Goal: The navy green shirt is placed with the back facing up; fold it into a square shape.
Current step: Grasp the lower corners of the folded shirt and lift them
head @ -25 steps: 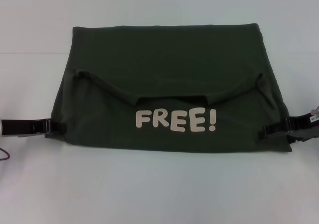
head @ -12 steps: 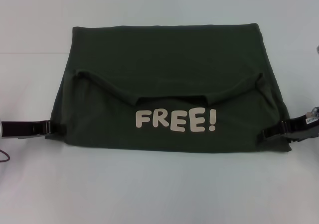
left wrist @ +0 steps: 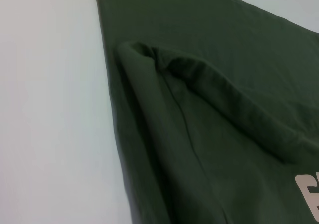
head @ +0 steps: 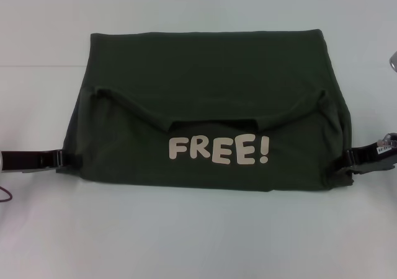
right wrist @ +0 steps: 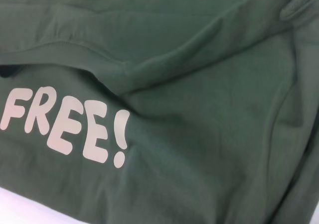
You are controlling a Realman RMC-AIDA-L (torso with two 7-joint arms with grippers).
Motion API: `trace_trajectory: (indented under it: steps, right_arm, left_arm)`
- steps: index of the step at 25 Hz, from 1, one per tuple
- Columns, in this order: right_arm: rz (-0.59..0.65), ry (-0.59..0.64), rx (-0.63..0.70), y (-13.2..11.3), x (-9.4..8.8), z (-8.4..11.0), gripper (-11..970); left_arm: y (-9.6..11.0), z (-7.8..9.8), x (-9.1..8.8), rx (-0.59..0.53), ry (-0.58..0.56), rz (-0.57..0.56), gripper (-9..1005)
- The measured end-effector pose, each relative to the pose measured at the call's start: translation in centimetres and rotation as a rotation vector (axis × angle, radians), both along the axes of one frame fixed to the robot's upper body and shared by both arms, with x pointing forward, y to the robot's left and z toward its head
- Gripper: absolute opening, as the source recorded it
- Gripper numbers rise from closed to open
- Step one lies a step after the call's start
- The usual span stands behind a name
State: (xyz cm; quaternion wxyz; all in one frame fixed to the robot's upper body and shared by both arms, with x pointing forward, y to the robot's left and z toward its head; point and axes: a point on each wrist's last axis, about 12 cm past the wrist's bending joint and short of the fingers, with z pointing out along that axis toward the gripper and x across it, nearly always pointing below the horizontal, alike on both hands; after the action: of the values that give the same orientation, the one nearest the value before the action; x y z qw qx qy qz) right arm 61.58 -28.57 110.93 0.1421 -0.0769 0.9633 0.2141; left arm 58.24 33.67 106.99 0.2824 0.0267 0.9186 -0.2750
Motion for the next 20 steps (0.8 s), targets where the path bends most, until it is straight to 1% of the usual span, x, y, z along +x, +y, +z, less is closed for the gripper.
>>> trace_trajectory:
  steps: [4, 10, 15, 20]
  right_arm:
    - [-0.001, -0.002, -0.001, -0.1, 0.0, 0.1, 399]
    - [-0.001, -0.004, -0.002, -0.1, 0.1, 0.2, 158]
    - [0.005, -0.004, -0.001, -0.4, 0.1, 0.4, 35]
    - [0.04, 0.0, 0.022, -1.0, -0.1, 1.1, 35]
  left_arm:
    - [0.0, 0.0, 0.1, 0.0, -0.001, 0.0, 47]
    - [0.0, 0.1, 0.1, 0.0, -0.002, 0.0, 48]
    - [0.1, 0.2, 0.1, -0.001, -0.001, -0.004, 48]
    - [0.4, 0.6, -0.1, -0.016, 0.015, -0.023, 47]
